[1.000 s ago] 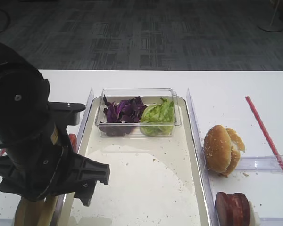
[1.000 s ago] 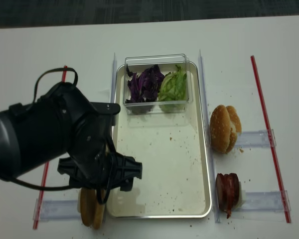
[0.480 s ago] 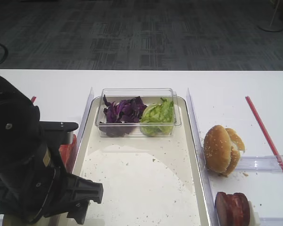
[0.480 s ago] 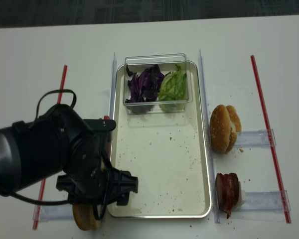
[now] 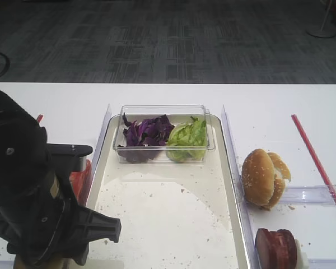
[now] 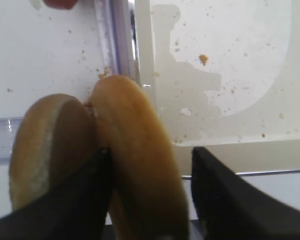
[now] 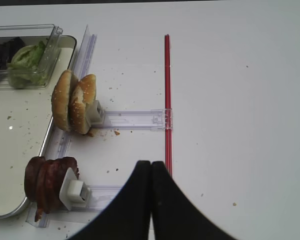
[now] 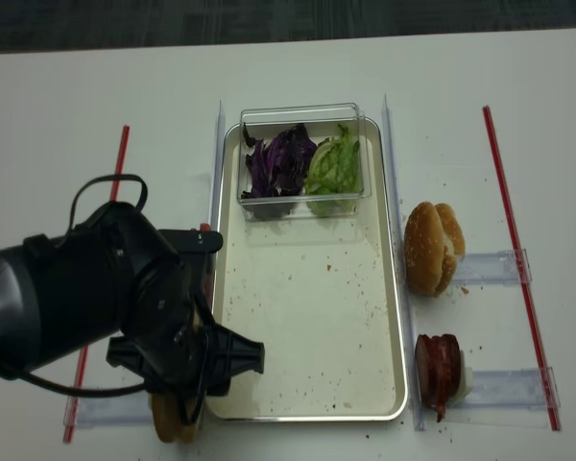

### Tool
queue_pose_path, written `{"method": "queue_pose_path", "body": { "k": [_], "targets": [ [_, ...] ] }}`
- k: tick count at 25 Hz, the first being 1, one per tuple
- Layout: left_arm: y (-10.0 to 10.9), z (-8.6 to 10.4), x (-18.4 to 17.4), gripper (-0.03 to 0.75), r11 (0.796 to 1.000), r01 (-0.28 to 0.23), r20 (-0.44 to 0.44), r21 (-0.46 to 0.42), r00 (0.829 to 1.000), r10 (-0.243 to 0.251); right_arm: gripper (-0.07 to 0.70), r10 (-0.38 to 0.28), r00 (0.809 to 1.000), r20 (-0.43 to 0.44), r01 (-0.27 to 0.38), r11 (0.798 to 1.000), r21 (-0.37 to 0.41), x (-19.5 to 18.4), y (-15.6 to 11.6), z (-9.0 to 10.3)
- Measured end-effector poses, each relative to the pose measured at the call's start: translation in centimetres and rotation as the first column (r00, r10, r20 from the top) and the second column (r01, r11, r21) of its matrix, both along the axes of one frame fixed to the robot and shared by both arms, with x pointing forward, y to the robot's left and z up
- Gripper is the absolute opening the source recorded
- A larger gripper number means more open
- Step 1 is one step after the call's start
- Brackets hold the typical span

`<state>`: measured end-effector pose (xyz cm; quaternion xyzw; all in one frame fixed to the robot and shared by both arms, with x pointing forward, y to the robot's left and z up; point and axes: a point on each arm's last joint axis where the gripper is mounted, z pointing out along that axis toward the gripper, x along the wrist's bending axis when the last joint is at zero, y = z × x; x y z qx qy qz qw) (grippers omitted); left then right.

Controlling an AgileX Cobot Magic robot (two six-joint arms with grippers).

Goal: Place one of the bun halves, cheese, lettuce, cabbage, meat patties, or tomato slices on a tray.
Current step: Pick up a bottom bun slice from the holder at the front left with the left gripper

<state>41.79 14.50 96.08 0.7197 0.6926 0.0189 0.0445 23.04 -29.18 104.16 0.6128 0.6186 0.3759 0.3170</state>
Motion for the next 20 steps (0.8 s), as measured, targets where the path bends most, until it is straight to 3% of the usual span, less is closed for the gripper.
{"method": "queue_pose_path", "body": {
  "k": [11, 20],
  "targets": [
    [0.09, 0.0, 0.0, 0.078, 1.0, 0.005, 0.0, 0.011, 1.0, -0.005, 0.364, 0.0, 1.0, 0.0, 0.0, 1.0, 0.0, 0.0, 0.0, 0.0],
    [0.16, 0.0, -0.01, 0.045, 1.0, 0.009, -0.002, 0.018, 1.0, -0.009, 0.364, 0.0, 1.0, 0.0, 0.0, 1.0, 0.0, 0.0, 0.0, 0.0]
  ]
}}
